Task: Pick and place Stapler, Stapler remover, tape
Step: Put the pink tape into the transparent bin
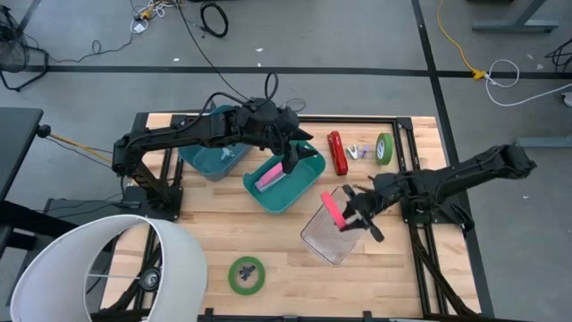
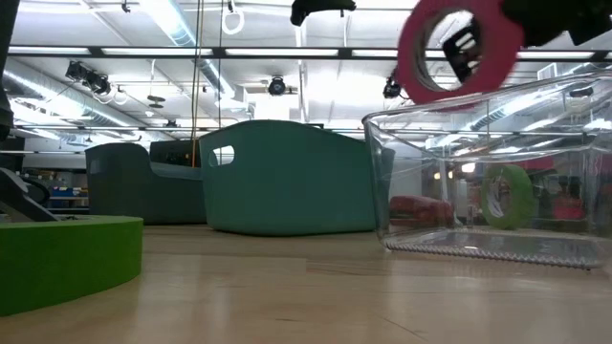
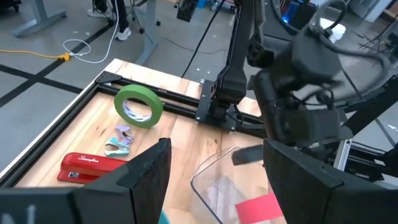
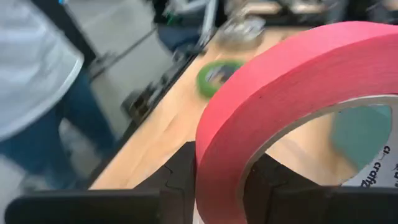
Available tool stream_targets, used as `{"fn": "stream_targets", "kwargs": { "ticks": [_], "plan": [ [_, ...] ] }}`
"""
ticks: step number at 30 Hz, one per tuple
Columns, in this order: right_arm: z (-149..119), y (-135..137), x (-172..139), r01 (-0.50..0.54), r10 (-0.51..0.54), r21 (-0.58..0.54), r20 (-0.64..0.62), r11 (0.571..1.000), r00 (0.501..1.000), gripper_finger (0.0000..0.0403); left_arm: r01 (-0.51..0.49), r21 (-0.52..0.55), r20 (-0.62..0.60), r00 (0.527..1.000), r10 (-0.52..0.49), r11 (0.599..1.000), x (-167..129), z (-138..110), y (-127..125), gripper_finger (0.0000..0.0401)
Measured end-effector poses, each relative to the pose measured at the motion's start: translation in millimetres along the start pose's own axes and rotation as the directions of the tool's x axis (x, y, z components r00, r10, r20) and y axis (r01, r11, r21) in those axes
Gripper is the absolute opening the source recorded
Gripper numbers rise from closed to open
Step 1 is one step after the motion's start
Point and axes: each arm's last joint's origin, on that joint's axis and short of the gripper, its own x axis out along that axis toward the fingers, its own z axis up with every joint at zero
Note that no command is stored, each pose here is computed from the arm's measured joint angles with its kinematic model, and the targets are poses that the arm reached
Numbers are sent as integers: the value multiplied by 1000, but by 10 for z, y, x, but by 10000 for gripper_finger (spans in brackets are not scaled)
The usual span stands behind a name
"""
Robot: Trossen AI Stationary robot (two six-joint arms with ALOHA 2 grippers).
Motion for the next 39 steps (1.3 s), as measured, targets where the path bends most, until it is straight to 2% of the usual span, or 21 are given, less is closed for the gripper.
{"fn": "stream_targets", "kwargs": {
  "ticks": [4, 8, 13, 19, 29, 39],
  "plan": [
    [-99, 52, 10, -30, 30, 1, -100, 1000, 995, 94, -5, 0, 1, 1000, 5, 1000, 0, 0, 2, 256],
    [-145, 78, 12, -37, 40, 24, -146, 999, 988, 94, -5, 0, 1, 1000, 5, 1000, 0, 0, 2, 256],
    [-152, 88, 14, -34, 43, 59, -153, 998, 987, 104, -6, 0, 1, 1000, 6, 1000, 0, 0, 2, 256],
    [-171, 86, 11, -19, 39, 113, -172, 993, 984, 141, -6, 0, 0, 1000, 6, 1000, 2, -1, 2, 256],
    [-190, 75, 7, 17, 5, 114, -191, 993, 982, 200, -6, -2, 0, 1000, 6, 1000, 5, -2, 3, 256],
    [-188, 75, 8, 16, 5, 113, -189, 993, 982, 226, -6, -1, -1, 1000, 6, 1000, 5, -3, 3, 256]
  ]
}}
